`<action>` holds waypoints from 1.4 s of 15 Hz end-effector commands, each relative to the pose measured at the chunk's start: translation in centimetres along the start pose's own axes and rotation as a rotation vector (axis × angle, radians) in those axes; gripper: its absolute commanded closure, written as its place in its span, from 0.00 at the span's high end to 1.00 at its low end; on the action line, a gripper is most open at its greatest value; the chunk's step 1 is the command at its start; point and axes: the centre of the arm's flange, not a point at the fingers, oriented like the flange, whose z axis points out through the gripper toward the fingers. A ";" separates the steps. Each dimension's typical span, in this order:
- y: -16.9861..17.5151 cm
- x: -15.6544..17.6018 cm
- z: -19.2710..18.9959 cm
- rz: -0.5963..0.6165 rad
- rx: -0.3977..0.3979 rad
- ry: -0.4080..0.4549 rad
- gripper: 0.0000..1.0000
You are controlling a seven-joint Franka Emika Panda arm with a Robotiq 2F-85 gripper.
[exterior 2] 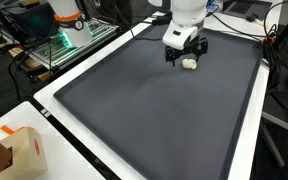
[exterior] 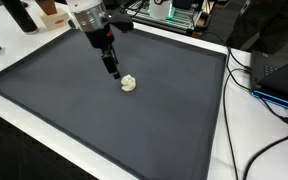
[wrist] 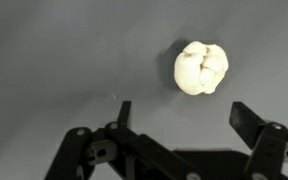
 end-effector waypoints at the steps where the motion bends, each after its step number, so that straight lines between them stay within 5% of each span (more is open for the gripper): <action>1: -1.2 0.8 1.0 0.004 -0.056 0.029 1.00; 9: -4.6 0.9 0.2 -0.246 -0.161 0.163 1.00; 21: -10.4 -3.8 0.0 -0.875 -0.230 0.073 1.00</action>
